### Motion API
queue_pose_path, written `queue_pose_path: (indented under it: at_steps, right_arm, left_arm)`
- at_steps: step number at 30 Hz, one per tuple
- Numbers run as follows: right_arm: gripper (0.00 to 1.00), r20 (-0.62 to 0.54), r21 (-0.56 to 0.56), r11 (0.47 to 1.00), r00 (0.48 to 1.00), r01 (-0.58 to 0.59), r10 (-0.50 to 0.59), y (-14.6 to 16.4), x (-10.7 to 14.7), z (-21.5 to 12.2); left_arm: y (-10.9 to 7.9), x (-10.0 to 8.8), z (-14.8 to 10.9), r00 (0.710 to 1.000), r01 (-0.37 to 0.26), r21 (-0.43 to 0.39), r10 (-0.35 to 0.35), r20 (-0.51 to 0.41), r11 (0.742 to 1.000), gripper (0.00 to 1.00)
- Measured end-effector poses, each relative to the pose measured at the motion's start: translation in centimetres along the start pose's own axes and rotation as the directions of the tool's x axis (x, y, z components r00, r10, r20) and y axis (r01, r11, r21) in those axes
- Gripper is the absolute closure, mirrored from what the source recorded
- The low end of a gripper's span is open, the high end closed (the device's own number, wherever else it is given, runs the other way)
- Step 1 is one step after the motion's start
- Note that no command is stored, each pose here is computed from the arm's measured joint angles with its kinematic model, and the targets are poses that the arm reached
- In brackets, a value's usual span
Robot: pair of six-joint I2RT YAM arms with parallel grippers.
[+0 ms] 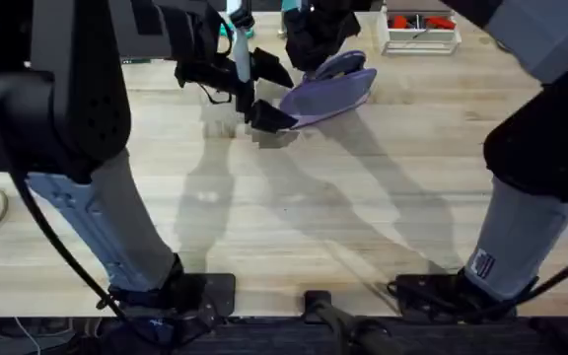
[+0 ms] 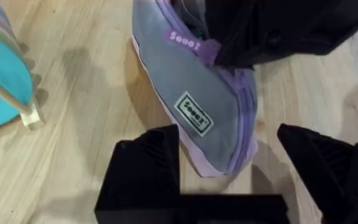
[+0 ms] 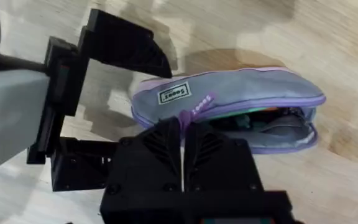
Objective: Unzip the bag, pick up the pens from the table one at a time and place them inside, then zip the bag closed.
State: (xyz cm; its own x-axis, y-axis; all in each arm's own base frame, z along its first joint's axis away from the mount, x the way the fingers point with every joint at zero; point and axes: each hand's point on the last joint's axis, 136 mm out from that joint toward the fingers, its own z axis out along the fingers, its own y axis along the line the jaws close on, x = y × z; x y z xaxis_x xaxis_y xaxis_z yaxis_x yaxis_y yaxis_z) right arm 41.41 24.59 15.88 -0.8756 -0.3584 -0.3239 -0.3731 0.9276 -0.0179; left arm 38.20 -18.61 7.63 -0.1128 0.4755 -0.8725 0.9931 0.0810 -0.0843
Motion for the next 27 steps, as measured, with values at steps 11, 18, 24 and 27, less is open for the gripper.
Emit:
queue_pose_path:
  at_steps: [11,18,24,27]
  right_arm:
    - [0.971,0.003,-0.001,1.0,1.0,0.0,0.0,0.0,-0.1,0.0]
    - [0.972,0.004,-0.001,1.0,1.0,0.0,0.0,0.0,-0.1,0.0]
    - [0.971,0.003,-0.001,1.0,1.0,-0.001,0.001,0.0,-0.1,0.0]
    - [0.971,0.001,-0.002,1.0,1.0,-0.006,0.006,-0.3,-0.1,0.0]
  left_arm:
    - [0.2,-0.8,0.0,0.999,-0.024,0.0,0.024,0.04,1.0,0.081]
    - [0.3,-1.2,0.0,0.997,-0.037,0.0,0.036,0.063,0.999,0.936]
    - [0.3,-1.3,0.1,0.997,-0.038,0.001,0.038,0.063,0.999,0.957]
    - [0.3,-1.3,0.1,0.997,-0.038,0.001,0.038,0.063,0.999,0.957]
